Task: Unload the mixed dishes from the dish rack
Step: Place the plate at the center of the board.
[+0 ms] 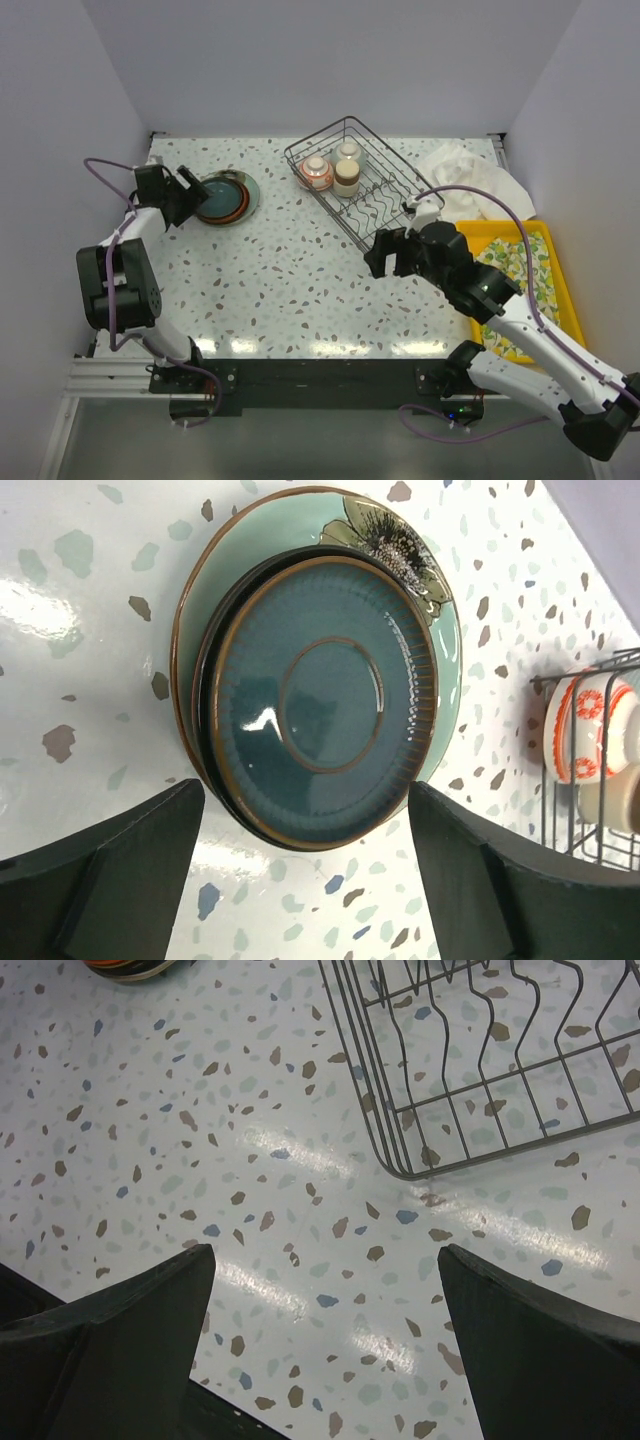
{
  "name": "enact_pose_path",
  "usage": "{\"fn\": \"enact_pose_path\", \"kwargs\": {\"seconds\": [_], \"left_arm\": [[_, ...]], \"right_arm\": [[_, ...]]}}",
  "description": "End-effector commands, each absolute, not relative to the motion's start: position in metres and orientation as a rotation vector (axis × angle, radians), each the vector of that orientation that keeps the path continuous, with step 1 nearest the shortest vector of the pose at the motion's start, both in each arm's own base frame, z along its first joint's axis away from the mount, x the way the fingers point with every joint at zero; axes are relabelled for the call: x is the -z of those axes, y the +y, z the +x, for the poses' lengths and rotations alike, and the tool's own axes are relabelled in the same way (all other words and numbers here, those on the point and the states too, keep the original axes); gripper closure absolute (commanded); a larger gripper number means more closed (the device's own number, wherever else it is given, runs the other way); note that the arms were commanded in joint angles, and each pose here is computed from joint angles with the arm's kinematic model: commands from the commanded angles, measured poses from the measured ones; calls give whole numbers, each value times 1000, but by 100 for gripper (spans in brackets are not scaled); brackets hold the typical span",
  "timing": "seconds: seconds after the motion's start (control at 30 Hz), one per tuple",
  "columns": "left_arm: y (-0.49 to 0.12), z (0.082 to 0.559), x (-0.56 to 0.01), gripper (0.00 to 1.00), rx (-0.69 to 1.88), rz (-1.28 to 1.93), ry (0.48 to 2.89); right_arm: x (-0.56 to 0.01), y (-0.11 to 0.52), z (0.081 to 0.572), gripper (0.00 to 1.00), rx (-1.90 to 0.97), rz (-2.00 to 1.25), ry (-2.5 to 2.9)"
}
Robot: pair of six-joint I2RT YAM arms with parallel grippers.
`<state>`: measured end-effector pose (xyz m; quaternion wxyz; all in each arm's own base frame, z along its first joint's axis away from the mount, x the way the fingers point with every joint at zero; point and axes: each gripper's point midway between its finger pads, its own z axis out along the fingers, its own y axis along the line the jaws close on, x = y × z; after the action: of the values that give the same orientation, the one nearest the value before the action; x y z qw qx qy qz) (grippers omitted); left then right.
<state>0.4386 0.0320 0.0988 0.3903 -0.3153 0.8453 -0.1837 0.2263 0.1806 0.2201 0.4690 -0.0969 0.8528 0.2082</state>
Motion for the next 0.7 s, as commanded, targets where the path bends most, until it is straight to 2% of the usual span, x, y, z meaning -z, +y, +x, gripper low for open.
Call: {"fn": "enact_pose_path", "kwargs": {"seconds": [0.0, 0.3, 0.53, 0.67], "left_arm": [[35, 435, -125, 11, 418, -658, 2178], [-8, 406, -144, 9, 451, -484, 2186], [-69, 356, -168, 8, 469, -216, 2155], [-95, 328, -174, 3, 456, -77, 2135]], "right_arm": [[-252, 185, 235, 2, -541, -210, 2010], [-259, 191, 250, 2, -512, -180, 2016], [-264, 207, 277, 2, -491, -136, 2010], [-265, 207, 300, 2, -411, -88, 2000]]}}
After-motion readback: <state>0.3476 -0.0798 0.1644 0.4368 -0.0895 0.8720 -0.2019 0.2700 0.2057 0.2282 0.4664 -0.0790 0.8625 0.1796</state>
